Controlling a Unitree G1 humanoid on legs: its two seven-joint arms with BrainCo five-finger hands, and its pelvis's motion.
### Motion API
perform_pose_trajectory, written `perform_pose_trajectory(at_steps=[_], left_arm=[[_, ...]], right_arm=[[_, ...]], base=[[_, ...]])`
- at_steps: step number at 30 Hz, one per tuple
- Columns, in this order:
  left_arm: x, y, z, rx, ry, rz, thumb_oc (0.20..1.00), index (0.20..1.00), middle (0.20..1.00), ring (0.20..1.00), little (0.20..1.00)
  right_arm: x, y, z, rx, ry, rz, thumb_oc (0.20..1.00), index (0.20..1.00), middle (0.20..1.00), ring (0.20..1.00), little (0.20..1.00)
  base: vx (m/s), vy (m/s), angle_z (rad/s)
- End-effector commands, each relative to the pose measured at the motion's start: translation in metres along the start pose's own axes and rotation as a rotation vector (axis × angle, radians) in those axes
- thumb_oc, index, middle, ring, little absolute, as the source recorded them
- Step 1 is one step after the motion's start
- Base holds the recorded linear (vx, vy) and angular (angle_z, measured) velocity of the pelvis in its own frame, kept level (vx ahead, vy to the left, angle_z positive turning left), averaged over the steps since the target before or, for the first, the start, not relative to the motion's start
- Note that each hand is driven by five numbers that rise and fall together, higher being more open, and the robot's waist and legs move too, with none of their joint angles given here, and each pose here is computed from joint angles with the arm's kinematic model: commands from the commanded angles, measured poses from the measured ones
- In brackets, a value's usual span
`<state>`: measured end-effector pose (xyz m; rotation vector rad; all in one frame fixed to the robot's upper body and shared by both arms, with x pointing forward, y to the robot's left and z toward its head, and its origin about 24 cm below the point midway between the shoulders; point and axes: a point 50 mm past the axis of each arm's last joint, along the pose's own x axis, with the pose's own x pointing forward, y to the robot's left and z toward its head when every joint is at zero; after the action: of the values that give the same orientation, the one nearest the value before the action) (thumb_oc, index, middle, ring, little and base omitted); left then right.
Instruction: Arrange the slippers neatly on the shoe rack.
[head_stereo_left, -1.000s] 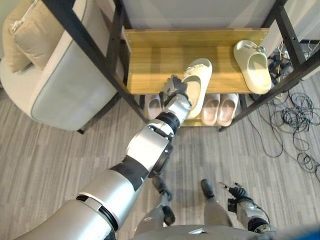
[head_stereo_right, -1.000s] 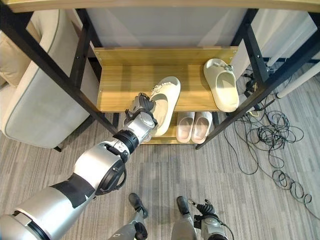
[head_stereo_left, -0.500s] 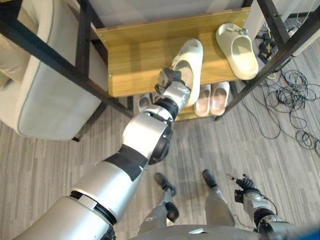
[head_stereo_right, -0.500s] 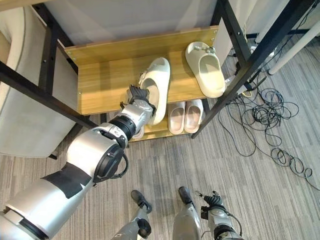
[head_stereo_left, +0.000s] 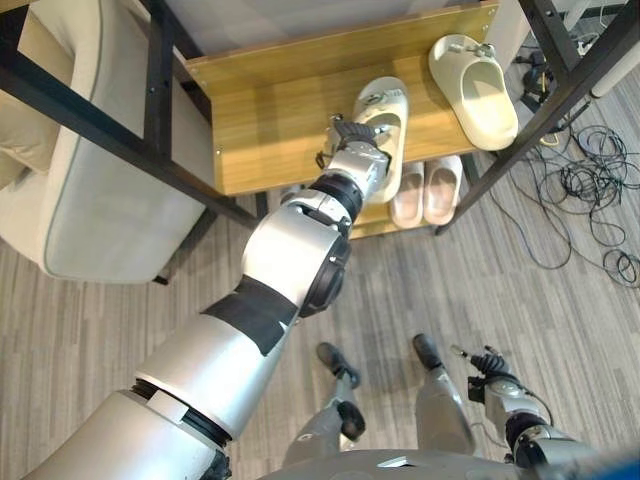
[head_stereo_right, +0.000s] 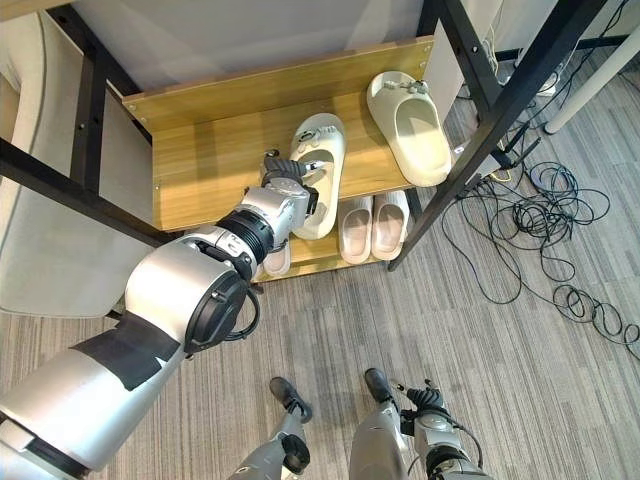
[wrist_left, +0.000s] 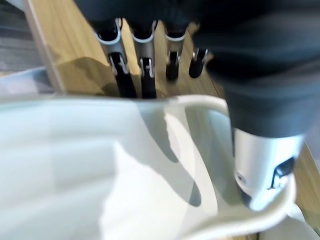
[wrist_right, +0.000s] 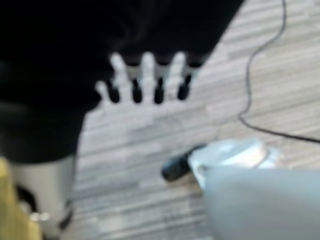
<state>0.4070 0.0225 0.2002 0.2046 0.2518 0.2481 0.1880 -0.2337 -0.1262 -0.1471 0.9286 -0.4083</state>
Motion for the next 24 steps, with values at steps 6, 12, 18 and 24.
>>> perform_pose_trajectory(at_steps=[6, 12, 18, 24], left_arm=[[-0.007, -0.003, 0.017, -0.216, 0.107, -0.080, 1.000, 1.000, 1.000, 1.000, 1.000], [-0.002, 0.002, 0.011, -0.259, 0.154, -0.112, 1.000, 1.000, 1.000, 1.000, 1.000], [0.000, 0.002, 0.002, -0.200, 0.169, -0.134, 1.000, 1.000, 1.000, 1.000, 1.000], [-0.001, -0.004, -0.010, -0.120, 0.178, -0.150, 1.000, 1.000, 1.000, 1.000, 1.000]], right_arm=[[0.007, -0.022, 0.021, 0.026, -0.038, -0.072, 1.000, 1.000, 1.000, 1.000, 1.000], [0.008, -0.031, 0.021, 0.041, -0.025, -0.105, 1.000, 1.000, 1.000, 1.000, 1.000], [0.009, -0.036, 0.022, 0.054, -0.022, -0.122, 1.000, 1.000, 1.000, 1.000, 1.000], [0.009, -0.035, 0.022, 0.057, -0.027, -0.122, 1.000, 1.000, 1.000, 1.000, 1.000]], base=[[0.00, 0.000, 0.00], [0.00, 0.000, 0.00], [0.00, 0.000, 0.00], [-0.02, -0.011, 0.01]])
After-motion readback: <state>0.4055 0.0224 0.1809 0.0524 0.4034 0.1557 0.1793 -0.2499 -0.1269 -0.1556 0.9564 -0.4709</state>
